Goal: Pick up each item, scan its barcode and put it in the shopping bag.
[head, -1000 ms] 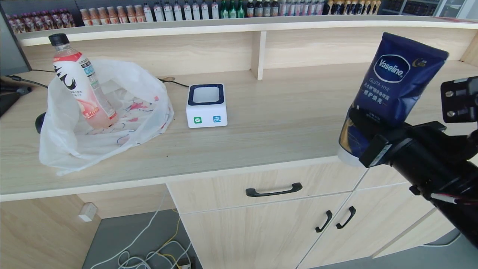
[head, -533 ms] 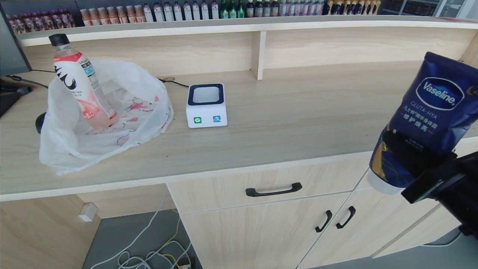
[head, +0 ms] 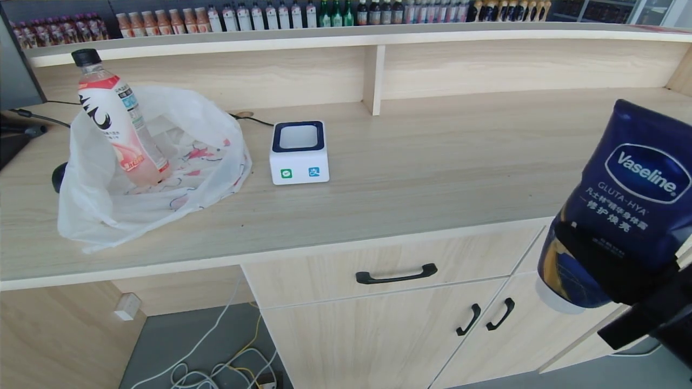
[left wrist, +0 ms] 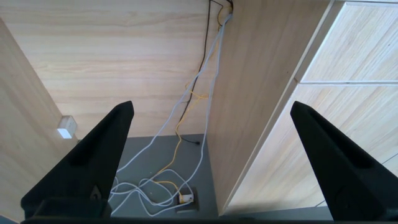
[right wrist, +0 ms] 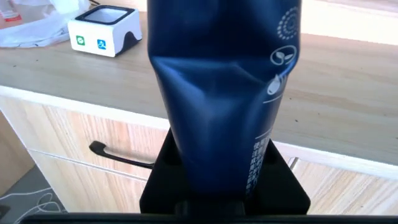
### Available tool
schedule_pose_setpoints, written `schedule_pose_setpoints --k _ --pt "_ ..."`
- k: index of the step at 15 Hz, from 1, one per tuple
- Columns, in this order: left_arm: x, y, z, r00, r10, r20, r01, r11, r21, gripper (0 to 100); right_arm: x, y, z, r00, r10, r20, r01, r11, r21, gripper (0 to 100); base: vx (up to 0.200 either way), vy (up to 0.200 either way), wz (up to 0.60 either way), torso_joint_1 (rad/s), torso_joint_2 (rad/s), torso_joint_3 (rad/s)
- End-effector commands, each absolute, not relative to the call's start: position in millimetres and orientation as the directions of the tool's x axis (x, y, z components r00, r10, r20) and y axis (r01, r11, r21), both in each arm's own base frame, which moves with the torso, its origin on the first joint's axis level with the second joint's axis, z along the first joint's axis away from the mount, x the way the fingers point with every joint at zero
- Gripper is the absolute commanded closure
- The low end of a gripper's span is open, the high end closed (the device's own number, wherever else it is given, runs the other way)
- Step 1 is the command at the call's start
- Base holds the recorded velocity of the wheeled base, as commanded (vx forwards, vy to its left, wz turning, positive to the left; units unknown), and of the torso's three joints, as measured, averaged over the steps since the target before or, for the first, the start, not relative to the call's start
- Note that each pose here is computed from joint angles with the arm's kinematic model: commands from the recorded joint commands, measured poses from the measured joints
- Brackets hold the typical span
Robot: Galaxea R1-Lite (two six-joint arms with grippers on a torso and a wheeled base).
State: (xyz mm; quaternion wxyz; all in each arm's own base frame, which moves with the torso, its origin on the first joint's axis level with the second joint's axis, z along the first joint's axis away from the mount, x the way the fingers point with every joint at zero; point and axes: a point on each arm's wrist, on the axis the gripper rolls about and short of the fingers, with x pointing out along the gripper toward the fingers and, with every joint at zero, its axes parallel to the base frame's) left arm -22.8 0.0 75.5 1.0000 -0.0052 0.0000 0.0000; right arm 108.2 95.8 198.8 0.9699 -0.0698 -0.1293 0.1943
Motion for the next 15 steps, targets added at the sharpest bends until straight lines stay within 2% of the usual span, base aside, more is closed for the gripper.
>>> schedule_pose_setpoints --k 1,3,5,15 --pt "-22.8 0.0 75.5 1.000 0.000 0.000 0.000 1.000 -0.011 0 96.3 107.2 194.7 0.842 0.497 0.207 -0.443 0.858 -0.259 100 0.000 0.000 0.00 0.000 0.00 0.000" --pt "-22.8 0.0 75.5 1.000 0.000 0.000 0.000 1.000 -0.011 0 91.4 110.5 187.6 0.821 0.542 0.178 -0.430 0.794 -0.430 100 0.000 0.000 0.00 0.000 0.00 0.000" --pt "-22.8 0.0 75.5 1.000 0.002 0.000 -0.002 1.000 -0.011 0 86.4 117.1 188.4 0.791 0.585 0.178 -0.432 0.740 -0.516 100 0.000 0.000 0.00 0.000 0.00 0.000" --pt "-22.8 0.0 75.5 1.000 0.000 0.000 0.000 1.000 -0.011 0 106.6 160.5 208.0 0.740 0.642 0.202 -0.415 0.672 -0.614 100 0.000 0.000 0.00 0.000 0.00 0.000"
